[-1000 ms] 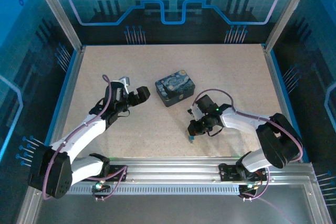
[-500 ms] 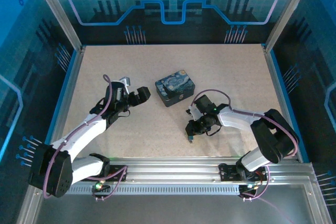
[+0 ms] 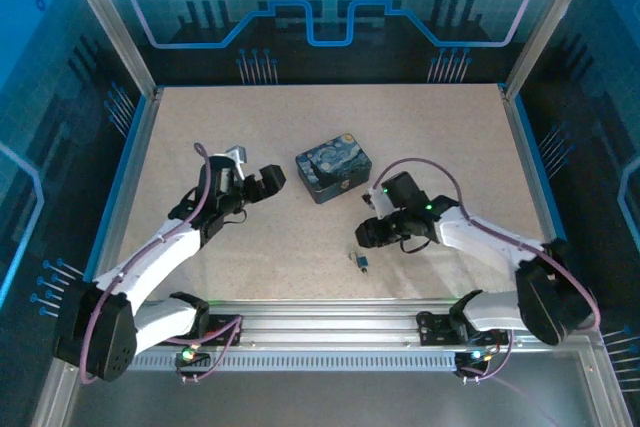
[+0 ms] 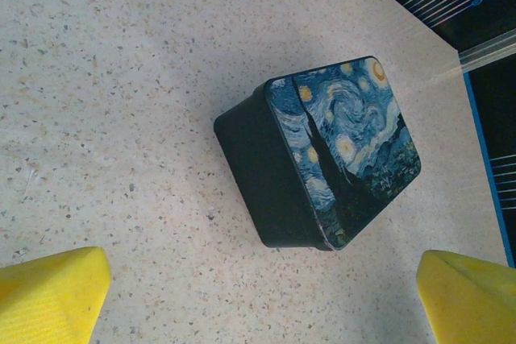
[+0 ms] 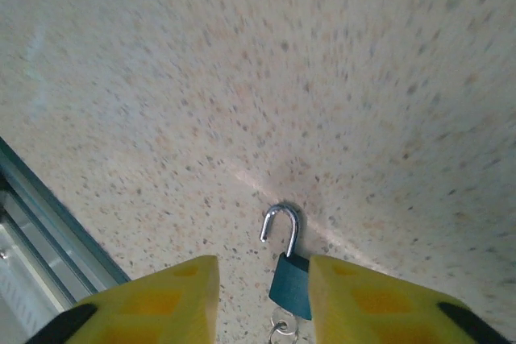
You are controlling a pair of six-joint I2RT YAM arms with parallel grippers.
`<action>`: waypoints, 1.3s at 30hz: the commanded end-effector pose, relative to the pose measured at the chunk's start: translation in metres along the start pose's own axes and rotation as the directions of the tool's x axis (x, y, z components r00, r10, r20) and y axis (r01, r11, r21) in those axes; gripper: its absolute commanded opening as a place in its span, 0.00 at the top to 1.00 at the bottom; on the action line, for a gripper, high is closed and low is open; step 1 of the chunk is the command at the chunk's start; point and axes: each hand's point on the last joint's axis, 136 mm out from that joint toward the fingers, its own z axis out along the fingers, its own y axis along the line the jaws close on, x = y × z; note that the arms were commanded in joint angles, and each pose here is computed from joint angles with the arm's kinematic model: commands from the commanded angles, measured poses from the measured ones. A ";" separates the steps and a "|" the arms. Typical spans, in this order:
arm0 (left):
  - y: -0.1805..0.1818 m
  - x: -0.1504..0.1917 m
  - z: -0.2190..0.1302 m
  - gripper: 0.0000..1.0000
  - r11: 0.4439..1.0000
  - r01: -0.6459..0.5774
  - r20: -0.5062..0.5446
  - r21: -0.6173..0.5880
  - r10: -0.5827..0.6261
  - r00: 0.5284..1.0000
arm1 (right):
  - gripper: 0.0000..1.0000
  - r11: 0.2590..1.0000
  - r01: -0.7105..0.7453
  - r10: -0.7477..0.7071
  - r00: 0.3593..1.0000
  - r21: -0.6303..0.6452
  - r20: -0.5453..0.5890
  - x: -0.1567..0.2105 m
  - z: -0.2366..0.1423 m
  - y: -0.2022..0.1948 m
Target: Unlock the padlock with the key
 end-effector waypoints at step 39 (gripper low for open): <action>0.083 -0.089 -0.060 0.01 0.836 -0.212 0.337 -0.506 0.418 0.844 | 0.00 0.787 -0.311 -0.215 0.672 0.533 0.709 -0.086 -0.148 -0.221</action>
